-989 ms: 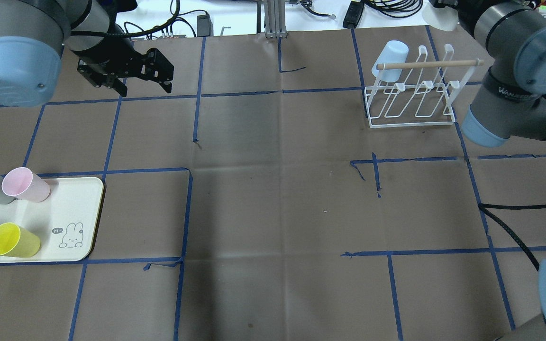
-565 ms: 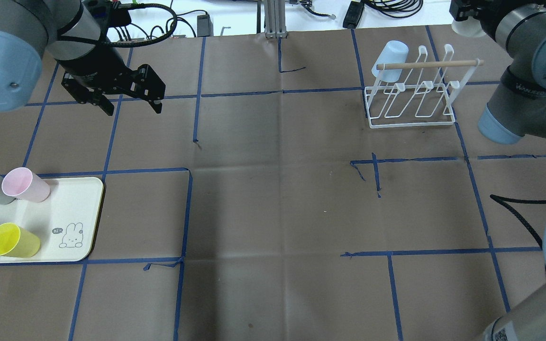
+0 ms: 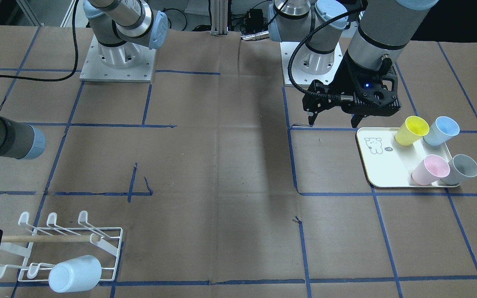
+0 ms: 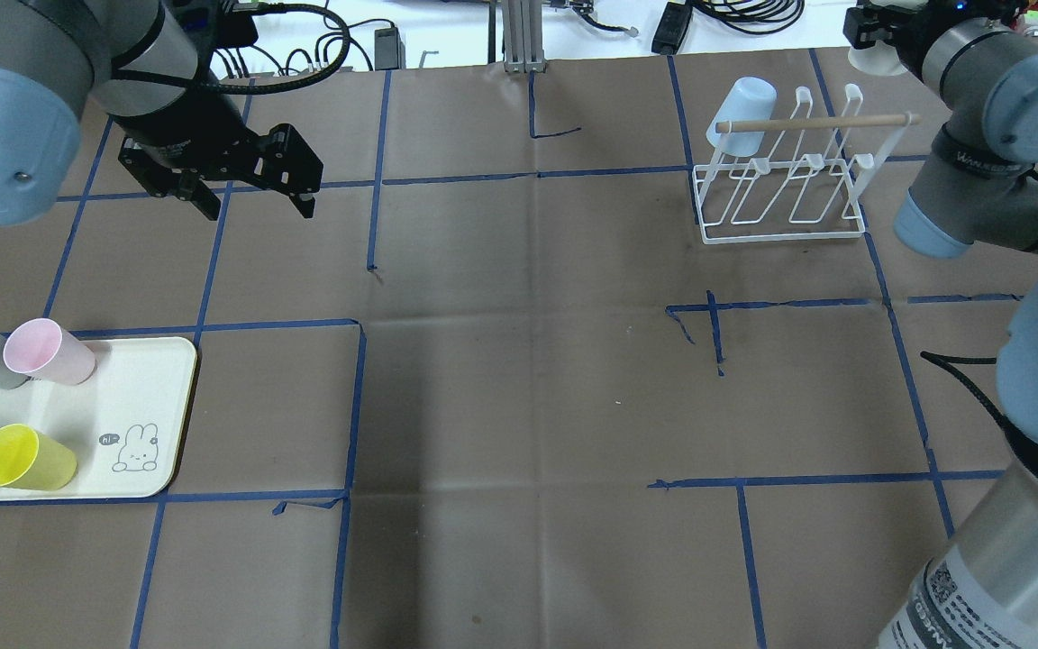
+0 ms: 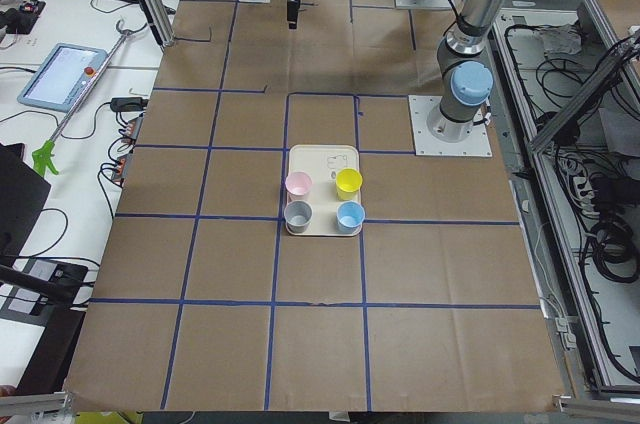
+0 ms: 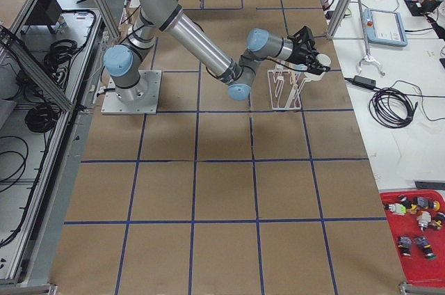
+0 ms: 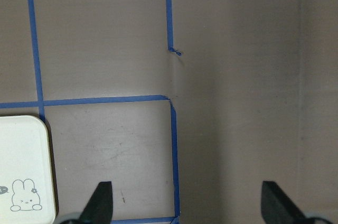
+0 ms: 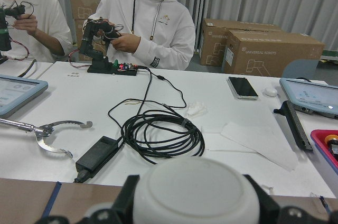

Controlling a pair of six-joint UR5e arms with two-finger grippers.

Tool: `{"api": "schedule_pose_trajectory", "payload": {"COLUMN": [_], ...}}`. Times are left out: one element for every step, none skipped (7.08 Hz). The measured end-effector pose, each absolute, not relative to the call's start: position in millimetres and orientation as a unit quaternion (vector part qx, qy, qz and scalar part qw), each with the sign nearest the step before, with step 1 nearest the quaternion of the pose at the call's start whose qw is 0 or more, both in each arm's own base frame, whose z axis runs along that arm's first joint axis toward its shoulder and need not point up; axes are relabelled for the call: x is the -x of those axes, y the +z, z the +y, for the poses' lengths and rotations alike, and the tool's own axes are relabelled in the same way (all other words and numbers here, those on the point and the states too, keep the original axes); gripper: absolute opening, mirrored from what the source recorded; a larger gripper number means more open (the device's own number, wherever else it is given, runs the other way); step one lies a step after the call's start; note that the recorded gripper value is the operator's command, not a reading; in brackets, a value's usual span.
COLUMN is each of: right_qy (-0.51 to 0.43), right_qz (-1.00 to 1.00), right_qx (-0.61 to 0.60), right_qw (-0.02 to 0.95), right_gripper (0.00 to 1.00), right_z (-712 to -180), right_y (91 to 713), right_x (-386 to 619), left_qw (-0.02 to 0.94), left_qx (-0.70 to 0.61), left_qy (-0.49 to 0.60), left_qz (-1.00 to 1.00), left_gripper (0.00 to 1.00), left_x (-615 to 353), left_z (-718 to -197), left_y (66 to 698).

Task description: Transfer IKEA cup to right arm and place on rack

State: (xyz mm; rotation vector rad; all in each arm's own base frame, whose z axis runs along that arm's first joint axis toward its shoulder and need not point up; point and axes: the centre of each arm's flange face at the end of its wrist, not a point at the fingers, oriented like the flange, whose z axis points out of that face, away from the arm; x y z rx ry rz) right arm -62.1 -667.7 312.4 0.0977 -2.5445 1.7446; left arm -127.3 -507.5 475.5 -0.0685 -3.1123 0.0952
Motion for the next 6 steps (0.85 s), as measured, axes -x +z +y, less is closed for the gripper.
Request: {"api": "schedule_pose_trajectory", "payload": {"right_qy": [0.565,0.563,0.557,0.551,0.547,0.546], "right_qz": [-0.824,-0.826,-0.829,-0.834,-0.836,-0.837], "right_qx": [-0.032,-0.031,-0.030,-0.029,-0.029,-0.029], "right_qw": [0.027,0.026,0.023,0.021,0.019,0.019], "right_gripper": [0.11,0.11,0.11,0.18,0.67,0.99], "right_z": [-667.9,-666.4,-663.4,-659.2,-655.7,-654.2], "right_y": [305.1,300.2,293.5,285.4,279.3,276.2], "right_x": [61.7,60.8,59.7,58.1,56.5,55.9], "left_qw": [0.013,0.013,0.014,0.014,0.014,0.013], "left_qx": [0.022,0.022,0.022,0.022,0.023,0.023], "left_qy": [0.033,0.035,0.036,0.037,0.039,0.040], "left_qz": [-0.999,-0.999,-0.999,-0.999,-0.999,-0.999], "left_gripper": [0.99,0.99,0.99,0.99,0.99,0.99], "left_x": [127.5,127.7,127.8,127.8,127.7,127.6], "left_z": [-503.9,-501.7,-500.5,-500.1,-500.1,-500.0], "left_y": [475.8,476.2,476.9,477.7,477.9,478.5]}}
